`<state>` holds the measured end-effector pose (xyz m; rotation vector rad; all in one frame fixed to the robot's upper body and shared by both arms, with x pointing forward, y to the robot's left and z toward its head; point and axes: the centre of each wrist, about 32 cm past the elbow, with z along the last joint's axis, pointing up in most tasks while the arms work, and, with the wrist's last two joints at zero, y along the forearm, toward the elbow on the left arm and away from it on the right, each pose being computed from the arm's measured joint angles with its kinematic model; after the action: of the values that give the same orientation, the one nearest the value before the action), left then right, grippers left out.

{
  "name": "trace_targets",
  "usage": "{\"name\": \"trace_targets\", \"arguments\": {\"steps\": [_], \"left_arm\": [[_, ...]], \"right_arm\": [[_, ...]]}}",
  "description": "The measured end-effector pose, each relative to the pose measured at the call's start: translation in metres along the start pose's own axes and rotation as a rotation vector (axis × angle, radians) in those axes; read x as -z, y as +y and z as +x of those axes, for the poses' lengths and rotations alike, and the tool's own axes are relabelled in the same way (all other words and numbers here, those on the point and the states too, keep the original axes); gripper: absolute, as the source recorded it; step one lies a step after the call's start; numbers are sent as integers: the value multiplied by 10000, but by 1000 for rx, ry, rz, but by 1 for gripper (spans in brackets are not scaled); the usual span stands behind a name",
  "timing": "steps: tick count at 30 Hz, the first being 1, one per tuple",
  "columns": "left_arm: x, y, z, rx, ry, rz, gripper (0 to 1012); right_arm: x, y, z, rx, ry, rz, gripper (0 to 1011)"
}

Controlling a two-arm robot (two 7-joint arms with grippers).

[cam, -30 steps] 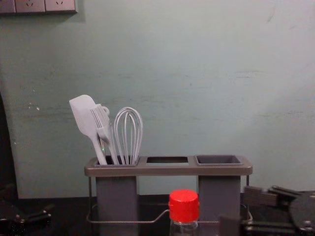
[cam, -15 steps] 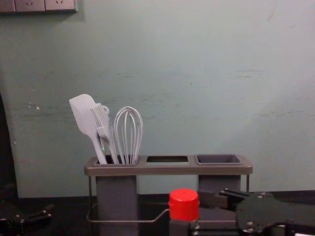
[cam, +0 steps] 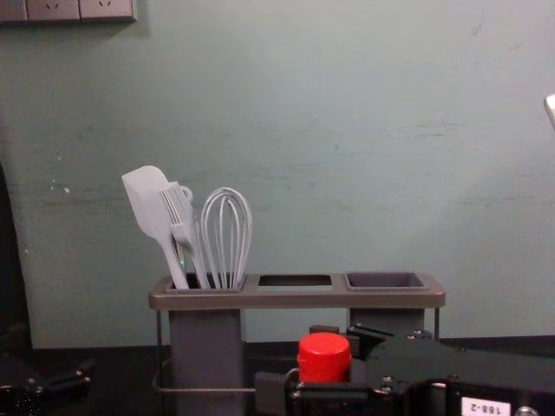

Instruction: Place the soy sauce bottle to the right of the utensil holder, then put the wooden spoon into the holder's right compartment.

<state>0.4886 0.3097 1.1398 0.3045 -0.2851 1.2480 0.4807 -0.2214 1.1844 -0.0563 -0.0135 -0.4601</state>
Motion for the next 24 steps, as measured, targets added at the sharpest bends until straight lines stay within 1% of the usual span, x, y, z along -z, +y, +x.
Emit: {"name": "trace_targets", "arguments": {"steps": [4,16,22,24], "left_arm": [[0,0,0,0,0,0,1005],[0,0,0,0,0,0,1005],[0,0,0,0,0,0,1005],[0,0,0,0,0,0,1005]], "right_arm": [[20,42,7,4,3,10,1002],[17,40,7,6,2,10,993],[14,39,8,6,2,9,876],[14,38,8,6,1,9,812]]}}
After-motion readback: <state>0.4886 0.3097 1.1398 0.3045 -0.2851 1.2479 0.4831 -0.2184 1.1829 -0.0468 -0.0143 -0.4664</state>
